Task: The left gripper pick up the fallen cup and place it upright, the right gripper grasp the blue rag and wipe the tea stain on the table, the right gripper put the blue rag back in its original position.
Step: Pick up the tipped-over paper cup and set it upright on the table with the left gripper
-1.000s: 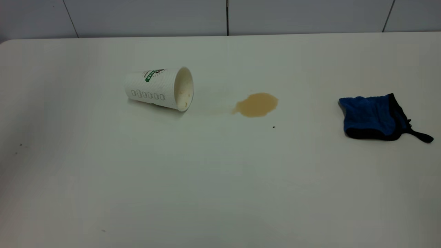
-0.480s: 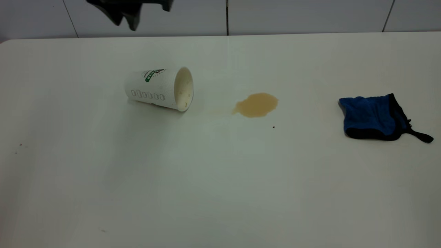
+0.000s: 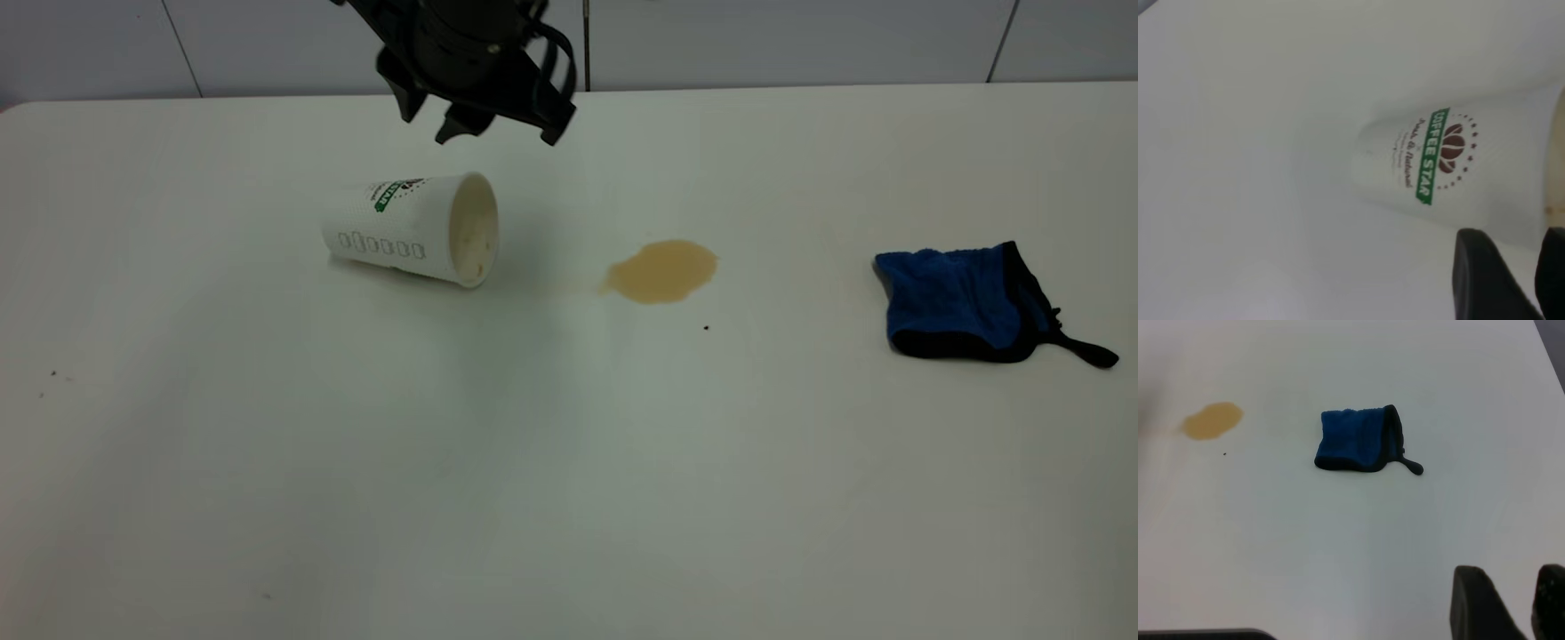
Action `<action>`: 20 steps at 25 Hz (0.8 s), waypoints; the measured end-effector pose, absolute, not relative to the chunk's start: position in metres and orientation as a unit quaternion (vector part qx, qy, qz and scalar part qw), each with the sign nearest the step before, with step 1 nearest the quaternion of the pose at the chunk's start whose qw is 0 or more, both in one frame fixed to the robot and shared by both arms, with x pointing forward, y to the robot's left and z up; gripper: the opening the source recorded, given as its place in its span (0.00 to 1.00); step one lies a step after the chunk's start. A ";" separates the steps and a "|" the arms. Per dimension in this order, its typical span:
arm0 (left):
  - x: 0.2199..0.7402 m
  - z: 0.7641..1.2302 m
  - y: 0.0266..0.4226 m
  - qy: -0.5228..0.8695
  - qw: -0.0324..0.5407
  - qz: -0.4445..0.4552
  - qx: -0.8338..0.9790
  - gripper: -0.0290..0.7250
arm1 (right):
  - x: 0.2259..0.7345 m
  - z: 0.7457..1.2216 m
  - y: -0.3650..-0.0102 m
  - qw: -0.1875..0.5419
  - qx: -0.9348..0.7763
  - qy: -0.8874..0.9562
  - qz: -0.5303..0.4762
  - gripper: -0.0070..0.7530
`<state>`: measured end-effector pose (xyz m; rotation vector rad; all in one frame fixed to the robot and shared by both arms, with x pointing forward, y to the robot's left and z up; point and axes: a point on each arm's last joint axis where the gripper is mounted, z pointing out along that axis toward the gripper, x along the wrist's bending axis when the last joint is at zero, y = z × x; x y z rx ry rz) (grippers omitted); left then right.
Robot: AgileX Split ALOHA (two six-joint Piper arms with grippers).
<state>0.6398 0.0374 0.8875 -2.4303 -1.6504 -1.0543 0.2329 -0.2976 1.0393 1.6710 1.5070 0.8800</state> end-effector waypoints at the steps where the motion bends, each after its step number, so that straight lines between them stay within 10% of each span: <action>1: 0.640 0.882 0.031 -0.525 0.012 -0.338 -0.781 0.36 | 0.233 1.039 -0.298 0.355 0.647 0.583 0.341 0.32; 13: 0.642 0.848 0.020 -0.522 0.034 -0.345 -0.779 0.41 | 0.233 1.039 -0.298 0.355 0.647 0.583 0.341 0.32; 20: 0.644 0.847 0.020 -0.521 0.032 -0.352 -0.777 0.64 | 0.233 1.039 -0.298 0.355 0.647 0.583 0.341 0.32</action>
